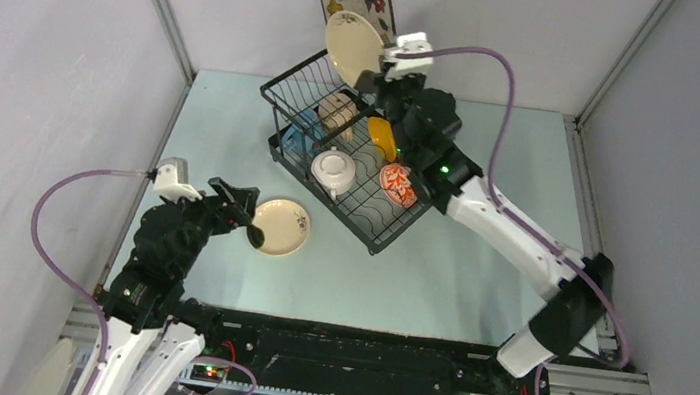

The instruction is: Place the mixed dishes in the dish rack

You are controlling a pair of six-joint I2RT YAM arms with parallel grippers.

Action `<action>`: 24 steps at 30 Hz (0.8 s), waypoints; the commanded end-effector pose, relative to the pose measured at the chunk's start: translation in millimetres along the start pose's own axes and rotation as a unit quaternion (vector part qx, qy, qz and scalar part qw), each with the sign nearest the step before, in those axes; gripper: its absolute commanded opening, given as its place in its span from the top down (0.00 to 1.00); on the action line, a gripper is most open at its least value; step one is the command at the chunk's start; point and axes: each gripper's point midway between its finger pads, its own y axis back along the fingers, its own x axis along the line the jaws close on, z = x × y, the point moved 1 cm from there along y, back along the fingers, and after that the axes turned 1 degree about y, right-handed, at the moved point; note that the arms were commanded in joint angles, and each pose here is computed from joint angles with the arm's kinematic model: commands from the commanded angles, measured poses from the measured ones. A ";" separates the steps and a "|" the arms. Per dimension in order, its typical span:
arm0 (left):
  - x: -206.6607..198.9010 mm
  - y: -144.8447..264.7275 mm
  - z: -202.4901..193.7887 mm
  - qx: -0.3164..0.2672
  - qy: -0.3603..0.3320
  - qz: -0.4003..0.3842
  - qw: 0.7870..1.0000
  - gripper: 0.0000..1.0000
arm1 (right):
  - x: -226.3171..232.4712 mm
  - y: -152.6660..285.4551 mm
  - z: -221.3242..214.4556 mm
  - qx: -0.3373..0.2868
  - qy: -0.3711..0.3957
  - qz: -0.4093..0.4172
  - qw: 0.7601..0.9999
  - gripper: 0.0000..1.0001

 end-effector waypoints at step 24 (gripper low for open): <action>97.7 -32.6 -127.9 0.103 0.159 0.219 0.957 0.09 | -1.4 -130.3 -114.0 0.037 0.291 -0.039 0.955 1.00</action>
